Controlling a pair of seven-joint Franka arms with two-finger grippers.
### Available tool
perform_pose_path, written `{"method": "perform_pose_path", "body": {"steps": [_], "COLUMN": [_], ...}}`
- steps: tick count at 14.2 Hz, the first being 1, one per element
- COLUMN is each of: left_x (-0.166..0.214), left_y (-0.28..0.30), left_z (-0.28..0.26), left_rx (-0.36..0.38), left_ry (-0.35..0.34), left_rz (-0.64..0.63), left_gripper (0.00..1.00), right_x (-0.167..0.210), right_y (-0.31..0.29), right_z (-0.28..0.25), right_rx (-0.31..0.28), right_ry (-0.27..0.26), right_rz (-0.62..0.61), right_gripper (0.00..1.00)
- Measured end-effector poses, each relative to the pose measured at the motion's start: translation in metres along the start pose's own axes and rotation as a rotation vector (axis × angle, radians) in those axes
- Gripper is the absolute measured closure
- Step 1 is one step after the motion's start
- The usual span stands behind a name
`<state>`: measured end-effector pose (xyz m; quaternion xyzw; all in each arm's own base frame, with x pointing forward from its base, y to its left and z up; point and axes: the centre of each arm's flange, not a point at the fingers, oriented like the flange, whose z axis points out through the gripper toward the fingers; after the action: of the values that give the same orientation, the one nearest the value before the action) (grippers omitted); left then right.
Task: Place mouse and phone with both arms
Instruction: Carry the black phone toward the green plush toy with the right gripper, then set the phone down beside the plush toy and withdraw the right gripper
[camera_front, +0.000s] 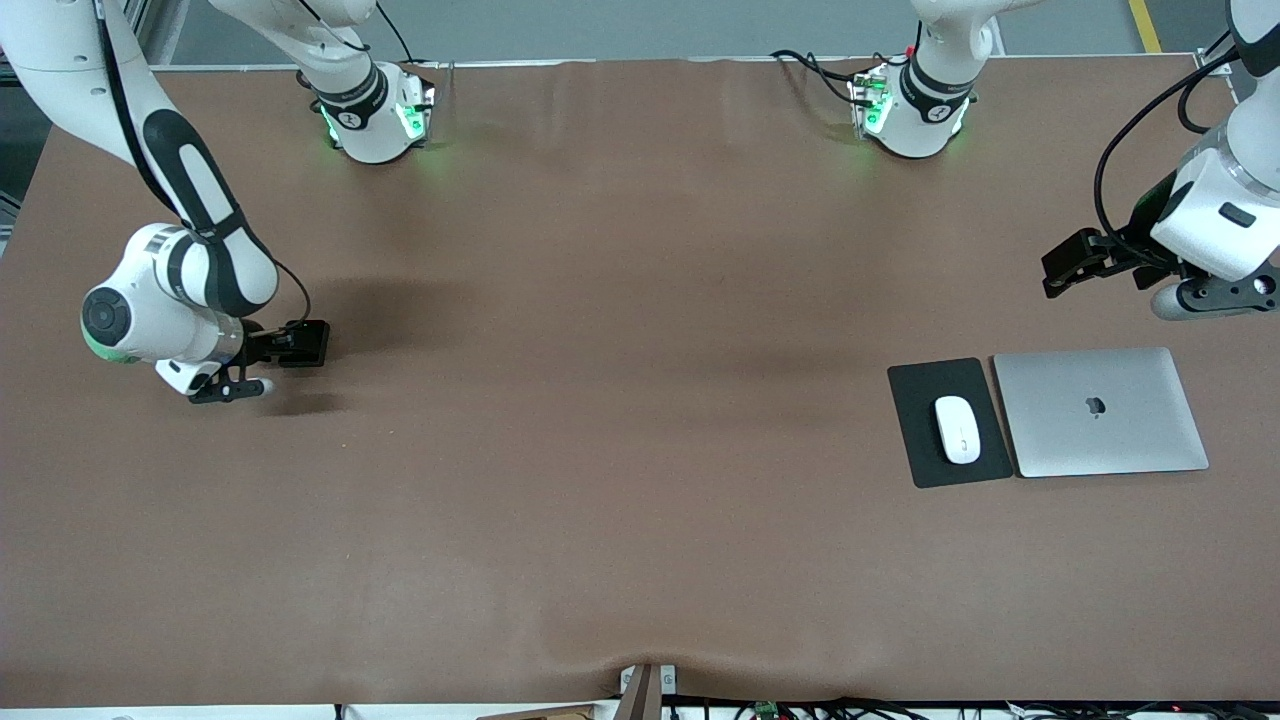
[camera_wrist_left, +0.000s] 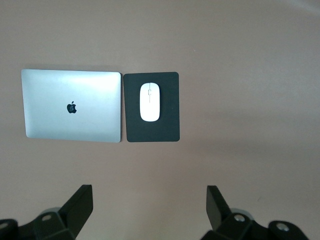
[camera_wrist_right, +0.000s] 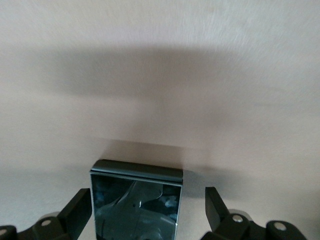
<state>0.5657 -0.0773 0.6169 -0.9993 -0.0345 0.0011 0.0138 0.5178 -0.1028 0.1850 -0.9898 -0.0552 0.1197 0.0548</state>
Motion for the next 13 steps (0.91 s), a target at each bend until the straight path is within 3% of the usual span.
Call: {"method": "perform_pose_path", "body": {"steps": [2,4,11,13], "left_x": [0.0,0.0,0.002,0.005], "left_y": [0.0,0.0,-0.002,-0.004], "left_z": [0.0,0.0,0.007,0.01], "left_rx": [0.0,0.0,0.001,-0.002], "left_ry": [-0.001,-0.001,-0.013,-0.013], "left_rz": [0.0,0.0,-0.003,-0.008], "left_gripper": [0.0,0.0,0.0,0.0], "right_x": [0.015,0.031,0.056,0.054], "right_y": [-0.003,-0.007,-0.019,-0.025], "right_z": [-0.035,-0.085,-0.219,-0.252], "right_rx": [0.035,0.053,0.041,0.042], "right_ry": [-0.067,-0.093,-0.037,-0.042], "right_rz": [-0.016,-0.033,-0.075,-0.086], "right_gripper": [0.0,0.0,0.0,0.0]}}
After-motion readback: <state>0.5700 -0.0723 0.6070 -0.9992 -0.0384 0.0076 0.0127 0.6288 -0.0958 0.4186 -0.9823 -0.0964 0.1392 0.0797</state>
